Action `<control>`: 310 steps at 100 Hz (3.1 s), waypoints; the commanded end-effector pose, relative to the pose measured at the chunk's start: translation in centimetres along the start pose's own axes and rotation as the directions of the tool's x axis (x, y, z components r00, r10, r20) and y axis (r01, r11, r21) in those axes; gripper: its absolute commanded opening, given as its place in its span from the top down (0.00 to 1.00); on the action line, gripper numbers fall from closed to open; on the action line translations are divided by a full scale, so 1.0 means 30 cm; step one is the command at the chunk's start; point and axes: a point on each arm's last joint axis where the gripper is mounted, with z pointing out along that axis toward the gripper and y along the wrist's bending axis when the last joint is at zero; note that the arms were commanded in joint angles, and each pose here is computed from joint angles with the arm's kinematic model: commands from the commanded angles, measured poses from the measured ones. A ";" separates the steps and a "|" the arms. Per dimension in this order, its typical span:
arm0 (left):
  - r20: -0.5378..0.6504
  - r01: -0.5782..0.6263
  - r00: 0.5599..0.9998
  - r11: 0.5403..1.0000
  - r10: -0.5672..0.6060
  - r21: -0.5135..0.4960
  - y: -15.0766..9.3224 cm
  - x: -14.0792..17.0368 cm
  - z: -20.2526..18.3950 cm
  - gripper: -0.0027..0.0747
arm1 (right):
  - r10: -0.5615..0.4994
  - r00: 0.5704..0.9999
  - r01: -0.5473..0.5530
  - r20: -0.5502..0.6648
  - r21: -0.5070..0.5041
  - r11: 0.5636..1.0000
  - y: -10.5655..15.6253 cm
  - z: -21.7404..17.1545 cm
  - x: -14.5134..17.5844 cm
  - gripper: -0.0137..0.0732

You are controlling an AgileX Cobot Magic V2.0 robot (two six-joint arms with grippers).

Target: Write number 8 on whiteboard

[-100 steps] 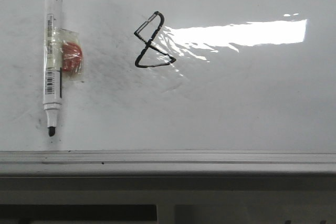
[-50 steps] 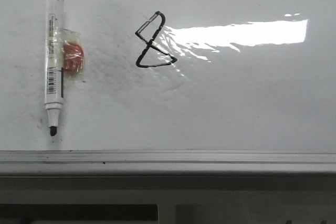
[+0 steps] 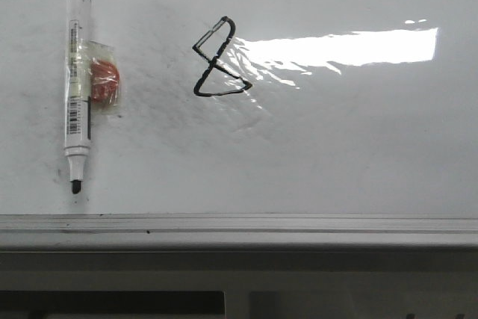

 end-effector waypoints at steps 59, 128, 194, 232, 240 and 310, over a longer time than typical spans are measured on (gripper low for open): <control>-0.287 -0.073 0.956 0.997 0.066 -0.012 0.004 0.122 -0.017 0.99 | -0.019 0.996 0.019 0.087 -0.001 1.000 0.000 -0.003 -0.047 0.92; -0.287 -0.071 0.956 0.997 0.064 -0.012 0.004 0.122 -0.017 0.99 | -0.019 0.996 0.019 0.087 -0.001 1.000 0.000 -0.003 -0.047 0.92; -0.287 -0.070 0.956 0.997 0.064 -0.011 0.004 0.122 -0.017 0.99 | -0.019 0.996 0.019 0.082 0.001 1.000 0.000 -0.001 -0.040 0.92; -0.287 -0.070 0.956 0.997 0.064 -0.011 0.004 0.122 -0.017 0.99 | 0.016 0.998 -0.033 0.062 0.287 0.957 -0.058 0.025 0.129 0.92; -0.287 -0.070 0.956 0.997 0.064 -0.011 0.004 0.122 -0.017 0.99 | 0.027 0.997 -0.055 0.075 0.400 0.915 -0.084 0.017 0.151 0.92; -0.287 -0.072 0.956 0.997 0.066 -0.011 0.004 0.122 -0.017 0.99 | -0.021 0.994 -0.077 0.106 0.835 0.545 -0.158 -0.090 0.180 0.92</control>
